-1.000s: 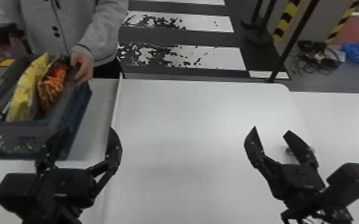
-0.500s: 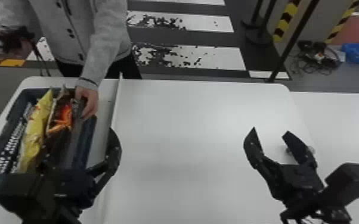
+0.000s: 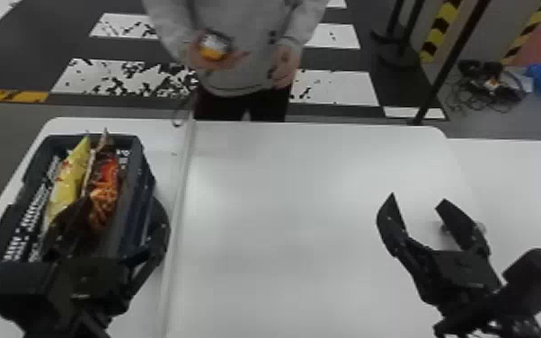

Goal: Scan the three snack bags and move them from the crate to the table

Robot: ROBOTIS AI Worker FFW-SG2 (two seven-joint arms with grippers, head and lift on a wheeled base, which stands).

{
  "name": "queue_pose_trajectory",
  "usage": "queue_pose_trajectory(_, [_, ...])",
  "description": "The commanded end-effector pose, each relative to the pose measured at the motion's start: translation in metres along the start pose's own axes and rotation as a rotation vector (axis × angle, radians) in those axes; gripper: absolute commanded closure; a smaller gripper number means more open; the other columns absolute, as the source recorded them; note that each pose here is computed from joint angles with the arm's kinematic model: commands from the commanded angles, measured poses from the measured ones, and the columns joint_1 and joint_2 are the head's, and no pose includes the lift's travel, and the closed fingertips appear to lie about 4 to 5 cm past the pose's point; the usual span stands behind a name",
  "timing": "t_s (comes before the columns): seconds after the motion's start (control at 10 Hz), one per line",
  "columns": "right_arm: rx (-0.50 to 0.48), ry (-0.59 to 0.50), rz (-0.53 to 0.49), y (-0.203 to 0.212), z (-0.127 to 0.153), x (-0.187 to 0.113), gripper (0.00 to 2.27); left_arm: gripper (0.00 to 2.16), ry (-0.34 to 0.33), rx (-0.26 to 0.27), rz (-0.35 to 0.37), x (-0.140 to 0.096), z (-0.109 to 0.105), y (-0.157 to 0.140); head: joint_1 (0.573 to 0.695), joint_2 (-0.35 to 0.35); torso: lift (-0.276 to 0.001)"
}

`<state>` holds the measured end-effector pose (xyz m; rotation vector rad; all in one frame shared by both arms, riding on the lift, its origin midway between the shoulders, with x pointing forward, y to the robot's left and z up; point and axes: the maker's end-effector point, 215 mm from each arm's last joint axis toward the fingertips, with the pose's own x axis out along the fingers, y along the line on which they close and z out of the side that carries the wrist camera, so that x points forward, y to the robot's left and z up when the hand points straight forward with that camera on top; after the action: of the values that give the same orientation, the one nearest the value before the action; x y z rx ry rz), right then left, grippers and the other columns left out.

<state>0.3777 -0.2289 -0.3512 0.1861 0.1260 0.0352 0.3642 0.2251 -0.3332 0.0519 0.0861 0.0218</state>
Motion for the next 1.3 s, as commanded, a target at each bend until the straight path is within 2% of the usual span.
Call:
queue_pose_trajectory(0.0, [-0.001, 0.011, -0.004, -0.002, -0.006, -0.001, 0.09, 0.09, 0.010, 0.016, 0.029, -0.005, -0.001, 0.023, 0.695, -0.014, -0.062])
queue_pose_trajectory(0.2, [0.006, 0.009, 0.001, 0.002, -0.007, -0.002, 0.09, 0.09, 0.032, 0.038, 0.051, -0.009, -0.009, 0.048, 0.695, 0.034, -0.062])
queue_pose_trajectory(0.6, [0.011, 0.014, 0.008, 0.006, -0.012, -0.002, 0.09, 0.08, 0.091, 0.091, 0.129, -0.009, -0.046, 0.089, 0.695, 0.125, -0.062])
queue_pose_trajectory(0.8, [0.011, 0.012, 0.006, 0.005, -0.013, -0.002, 0.09, 0.09, 0.111, 0.092, 0.160, -0.001, -0.063, 0.108, 0.695, 0.149, -0.062])
queue_pose_trajectory(1.1, [0.011, 0.010, 0.011, 0.008, -0.013, -0.001, 0.09, 0.10, 0.116, 0.089, 0.173, 0.008, -0.071, 0.114, 0.695, 0.184, -0.062])
queue_pose_trajectory(1.2, [0.011, 0.010, 0.011, 0.008, -0.013, -0.001, 0.09, 0.23, 0.118, 0.083, 0.177, 0.010, -0.071, 0.117, 0.695, 0.189, -0.062])
